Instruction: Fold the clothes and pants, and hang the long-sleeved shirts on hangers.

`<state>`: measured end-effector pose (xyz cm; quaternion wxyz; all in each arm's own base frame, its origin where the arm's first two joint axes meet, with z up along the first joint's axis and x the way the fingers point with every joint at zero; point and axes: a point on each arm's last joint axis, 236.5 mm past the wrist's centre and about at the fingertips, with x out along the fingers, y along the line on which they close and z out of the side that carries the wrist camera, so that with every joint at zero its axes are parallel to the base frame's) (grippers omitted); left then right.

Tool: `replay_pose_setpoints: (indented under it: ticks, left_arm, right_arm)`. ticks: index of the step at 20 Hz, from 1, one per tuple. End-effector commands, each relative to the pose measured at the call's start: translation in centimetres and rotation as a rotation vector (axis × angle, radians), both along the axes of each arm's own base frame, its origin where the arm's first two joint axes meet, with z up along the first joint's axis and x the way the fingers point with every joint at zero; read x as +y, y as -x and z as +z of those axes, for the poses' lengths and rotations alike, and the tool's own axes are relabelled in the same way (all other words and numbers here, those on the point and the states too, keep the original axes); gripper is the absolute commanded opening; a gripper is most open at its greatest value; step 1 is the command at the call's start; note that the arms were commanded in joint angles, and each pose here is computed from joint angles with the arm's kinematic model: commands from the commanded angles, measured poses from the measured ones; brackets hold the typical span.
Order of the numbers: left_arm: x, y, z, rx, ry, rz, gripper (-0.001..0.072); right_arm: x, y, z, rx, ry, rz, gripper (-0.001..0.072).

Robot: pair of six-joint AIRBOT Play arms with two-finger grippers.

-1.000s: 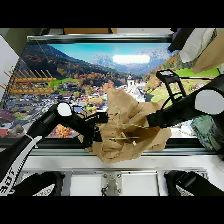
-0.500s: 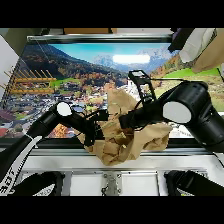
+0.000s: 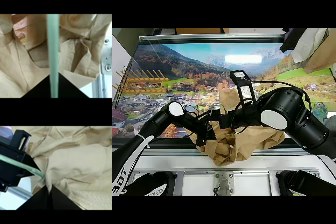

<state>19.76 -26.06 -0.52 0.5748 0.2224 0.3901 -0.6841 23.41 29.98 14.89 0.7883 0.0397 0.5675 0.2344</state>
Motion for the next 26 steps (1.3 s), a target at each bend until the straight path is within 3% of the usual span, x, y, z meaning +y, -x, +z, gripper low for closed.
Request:
replay_pose_setpoints:
  ticks: [1,2,3,4,5,13,20,26]
  left_arm:
    - [-0.1,0.0,0.1,0.0,0.005,0.002,0.0013]
    - [-0.1,0.0,0.1,0.0,0.004,0.001,0.0013]
    - [-0.1,0.0,0.1,0.0,0.004,0.001,0.0013]
    - [-0.1,0.0,0.1,0.001,0.004,0.0,0.0013]
    - [-0.1,0.0,0.1,0.002,0.004,-0.001,0.0013]
    - [-0.1,0.0,0.1,0.002,0.004,0.0,0.0013]
    - [-0.1,0.0,0.1,0.002,0.004,-0.001,0.0013]
    - [-0.1,0.0,0.1,0.001,0.003,-0.001,0.0014]
  right_arm:
    - [0.5,0.2,0.1,0.009,-0.02,0.002,0.0028]
    - [0.5,0.3,0.2,0.011,-0.024,0.002,0.0053]
    - [0.5,0.3,0.3,0.009,-0.025,0.001,0.0245]
    - [0.4,0.3,0.5,0.003,-0.027,0.006,0.0516]
    - [0.3,0.4,0.7,0.0,-0.029,0.008,0.0668]
    - [-4.3,1.7,3.3,-0.026,-0.006,0.022,0.0663]
    - [-10.1,1.4,3.6,-0.109,0.095,0.416,0.0663]
    - [-11.2,-0.2,3.8,-0.126,0.08,0.368,0.0663]
